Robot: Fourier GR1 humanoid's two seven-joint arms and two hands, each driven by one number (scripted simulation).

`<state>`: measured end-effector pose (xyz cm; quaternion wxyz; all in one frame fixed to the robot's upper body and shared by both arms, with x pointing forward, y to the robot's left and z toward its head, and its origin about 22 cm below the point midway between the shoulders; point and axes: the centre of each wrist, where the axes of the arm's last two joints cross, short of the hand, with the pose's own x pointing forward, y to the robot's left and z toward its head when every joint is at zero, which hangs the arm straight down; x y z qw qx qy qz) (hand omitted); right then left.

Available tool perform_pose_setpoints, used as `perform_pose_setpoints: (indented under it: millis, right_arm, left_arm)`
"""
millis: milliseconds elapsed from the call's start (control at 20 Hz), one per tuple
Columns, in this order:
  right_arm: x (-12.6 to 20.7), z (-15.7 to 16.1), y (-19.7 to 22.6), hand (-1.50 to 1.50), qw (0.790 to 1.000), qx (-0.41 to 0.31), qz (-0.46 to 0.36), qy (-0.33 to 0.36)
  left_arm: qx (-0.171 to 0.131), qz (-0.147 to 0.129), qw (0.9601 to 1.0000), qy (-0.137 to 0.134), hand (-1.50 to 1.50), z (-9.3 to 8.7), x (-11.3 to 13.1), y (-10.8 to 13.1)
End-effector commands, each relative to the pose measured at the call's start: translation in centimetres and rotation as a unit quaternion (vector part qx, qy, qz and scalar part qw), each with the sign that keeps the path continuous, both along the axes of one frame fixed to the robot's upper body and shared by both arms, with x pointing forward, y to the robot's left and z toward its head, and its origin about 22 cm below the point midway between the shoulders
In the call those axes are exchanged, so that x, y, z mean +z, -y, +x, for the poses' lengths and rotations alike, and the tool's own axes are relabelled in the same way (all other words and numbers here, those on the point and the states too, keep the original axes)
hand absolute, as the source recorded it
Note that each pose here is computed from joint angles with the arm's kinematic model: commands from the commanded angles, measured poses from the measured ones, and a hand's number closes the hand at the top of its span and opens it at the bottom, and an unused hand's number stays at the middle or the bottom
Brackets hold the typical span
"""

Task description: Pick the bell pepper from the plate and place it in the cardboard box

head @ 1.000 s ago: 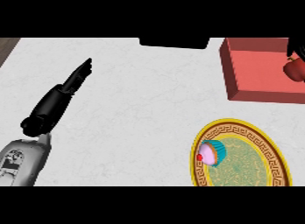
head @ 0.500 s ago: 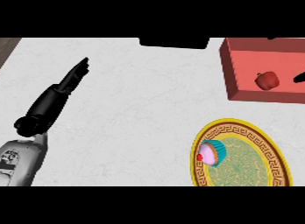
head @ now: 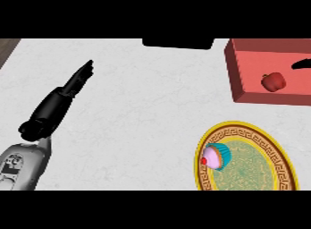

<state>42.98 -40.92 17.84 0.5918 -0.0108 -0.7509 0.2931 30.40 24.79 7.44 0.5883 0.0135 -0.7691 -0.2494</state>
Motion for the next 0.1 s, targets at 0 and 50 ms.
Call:
perform_pose_setpoints:
  millis: [0,50]
  right_arm:
    - [1.1,-1.0,2.3,-1.50,0.992,0.035,0.118,-0.021]
    - [1.7,-1.7,3.8,-1.50,0.992,0.020,0.127,-0.015]
  left_arm:
    - [-0.001,0.002,1.0000,0.009,0.00,0.0,0.0,0.4]
    - [-0.009,0.005,0.9999,0.003,0.00,-0.4,-0.1,0.1]
